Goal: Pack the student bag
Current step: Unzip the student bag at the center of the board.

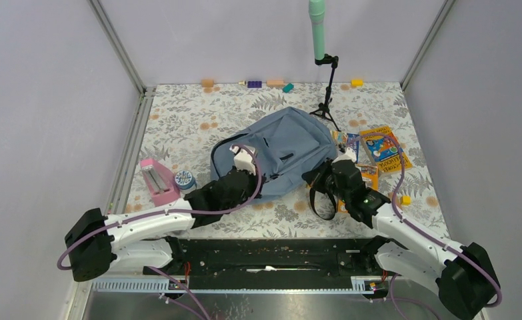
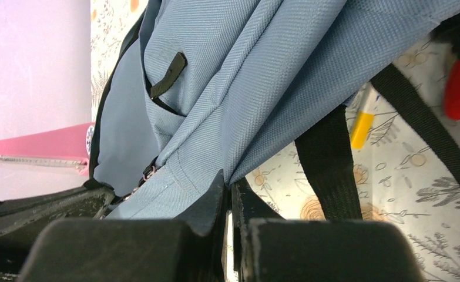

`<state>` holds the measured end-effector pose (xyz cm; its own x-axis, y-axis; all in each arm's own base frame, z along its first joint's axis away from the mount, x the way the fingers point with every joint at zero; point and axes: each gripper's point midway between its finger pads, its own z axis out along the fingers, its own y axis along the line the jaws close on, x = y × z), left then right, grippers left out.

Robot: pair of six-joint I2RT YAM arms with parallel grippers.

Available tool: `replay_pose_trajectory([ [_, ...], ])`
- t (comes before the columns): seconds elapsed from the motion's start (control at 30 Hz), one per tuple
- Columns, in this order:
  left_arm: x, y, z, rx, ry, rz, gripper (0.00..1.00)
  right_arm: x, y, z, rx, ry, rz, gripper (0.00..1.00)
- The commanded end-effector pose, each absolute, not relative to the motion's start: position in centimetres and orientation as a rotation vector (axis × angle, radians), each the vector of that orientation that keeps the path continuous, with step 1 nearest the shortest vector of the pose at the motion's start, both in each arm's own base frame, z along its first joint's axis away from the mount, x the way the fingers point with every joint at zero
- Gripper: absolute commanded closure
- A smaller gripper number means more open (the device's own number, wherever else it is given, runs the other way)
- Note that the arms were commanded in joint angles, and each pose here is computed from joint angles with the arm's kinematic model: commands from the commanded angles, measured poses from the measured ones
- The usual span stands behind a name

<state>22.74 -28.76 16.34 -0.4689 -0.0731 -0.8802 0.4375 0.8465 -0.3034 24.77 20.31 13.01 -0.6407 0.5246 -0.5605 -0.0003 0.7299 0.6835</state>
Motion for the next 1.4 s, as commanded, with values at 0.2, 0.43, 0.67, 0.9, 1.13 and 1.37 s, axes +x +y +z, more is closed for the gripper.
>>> replay_pose_trajectory([
  [0.2, 23.7, -25.5, 16.8, 0.124, 1.935, -0.597, 1.0, 28.5, 16.9, 15.6, 0.423, 2.052, 0.763, 1.0],
  [0.43, 24.8, -22.5, 16.4, 0.061, 1.929, -0.559, 1.0, 29.0, 15.4, 15.5, 0.421, 2.063, 0.721, 1.0],
  [0.67, 26.8, -19.3, 16.5, -0.005, 1.918, -0.505, 1.0, 29.1, 14.8, 14.8, 0.421, 2.087, 0.705, 1.0],
  [0.9, 29.3, -15.2, 16.5, -0.11, 1.898, -0.406, 1.0, 29.0, 14.4, 14.1, 0.413, 2.108, 0.699, 1.0],
  [1.13, 30.1, -16.3, 18.5, -0.032, 1.862, -0.486, 1.0, 28.4, 14.8, 13.8, 0.255, 2.175, 0.674, 0.75],
  [1.37, 28.2, -17.2, 19.5, 0.03, 1.918, -0.561, 1.0, 26.9, 14.1, 16.5, 0.033, 2.11, 0.619, 0.14],
])
